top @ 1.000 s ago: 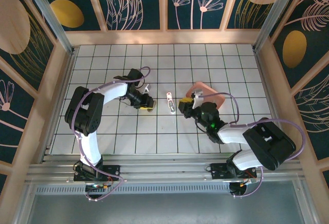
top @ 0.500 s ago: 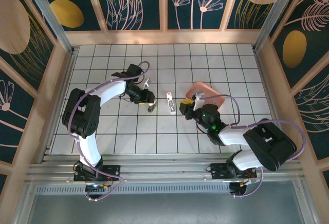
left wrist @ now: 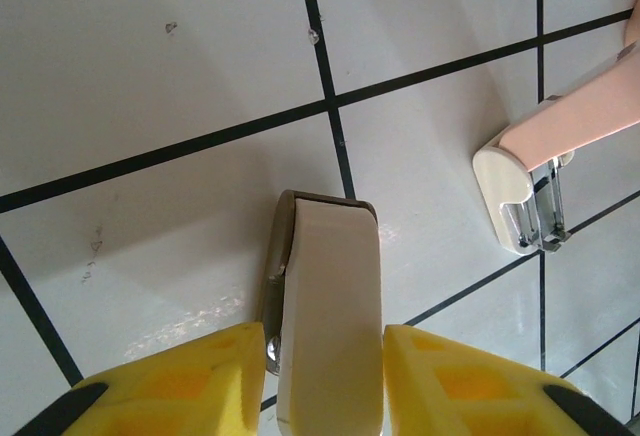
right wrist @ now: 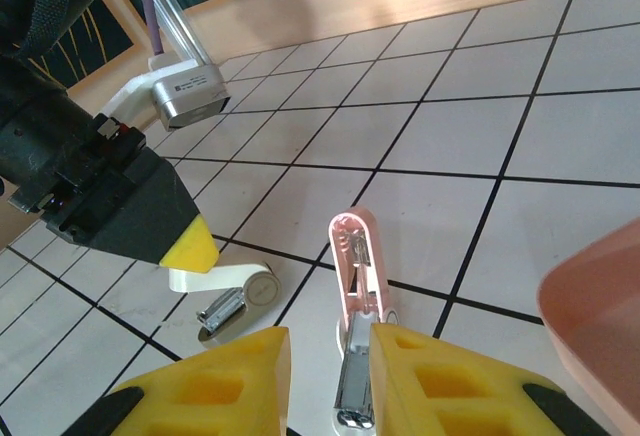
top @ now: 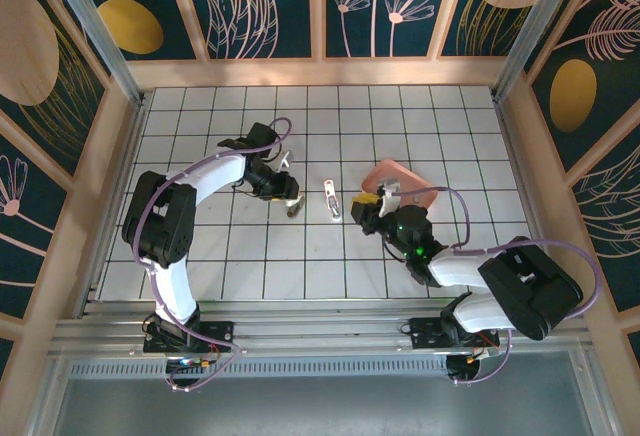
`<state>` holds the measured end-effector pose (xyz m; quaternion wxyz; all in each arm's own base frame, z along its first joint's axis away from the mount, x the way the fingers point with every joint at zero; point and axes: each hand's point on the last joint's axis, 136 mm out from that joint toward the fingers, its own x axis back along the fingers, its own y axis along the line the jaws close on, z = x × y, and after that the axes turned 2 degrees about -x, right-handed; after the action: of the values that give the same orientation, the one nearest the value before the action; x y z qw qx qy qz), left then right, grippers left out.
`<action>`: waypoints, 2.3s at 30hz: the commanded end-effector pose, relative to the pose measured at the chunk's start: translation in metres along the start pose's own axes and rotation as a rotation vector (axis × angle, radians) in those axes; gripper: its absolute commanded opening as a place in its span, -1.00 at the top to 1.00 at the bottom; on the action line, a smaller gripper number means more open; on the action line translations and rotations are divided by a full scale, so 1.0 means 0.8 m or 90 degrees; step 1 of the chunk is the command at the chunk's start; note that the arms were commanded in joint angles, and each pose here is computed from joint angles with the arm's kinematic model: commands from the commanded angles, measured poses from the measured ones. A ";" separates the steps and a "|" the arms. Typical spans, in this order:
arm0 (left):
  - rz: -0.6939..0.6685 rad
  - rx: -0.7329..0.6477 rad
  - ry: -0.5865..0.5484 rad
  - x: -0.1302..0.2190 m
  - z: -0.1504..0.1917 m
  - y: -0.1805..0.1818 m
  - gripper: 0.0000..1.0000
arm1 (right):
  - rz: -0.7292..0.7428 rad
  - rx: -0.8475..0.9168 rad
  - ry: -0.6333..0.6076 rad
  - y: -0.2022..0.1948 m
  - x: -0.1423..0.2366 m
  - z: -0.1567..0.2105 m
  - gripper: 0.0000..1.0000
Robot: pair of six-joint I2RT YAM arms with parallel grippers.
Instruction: Load the staples into the stapler
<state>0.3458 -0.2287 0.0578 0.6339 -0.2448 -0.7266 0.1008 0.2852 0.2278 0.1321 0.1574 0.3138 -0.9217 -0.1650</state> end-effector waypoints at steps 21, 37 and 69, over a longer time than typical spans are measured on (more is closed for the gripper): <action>-0.016 -0.011 0.065 -0.039 0.049 0.006 0.60 | 0.016 0.019 -0.043 -0.007 0.015 -0.013 0.47; -0.146 -0.023 0.105 -0.046 0.087 0.056 0.60 | 0.024 0.023 -0.047 -0.011 0.023 -0.012 0.47; 0.111 -0.273 -0.113 0.009 -0.069 -0.120 -0.30 | 0.021 0.032 -0.066 -0.011 0.039 -0.017 0.41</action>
<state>0.3804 -0.2976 0.1246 0.5000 -0.3725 -0.7812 0.0311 0.2703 0.2074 0.1420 0.1236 0.3063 -0.9297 -0.1627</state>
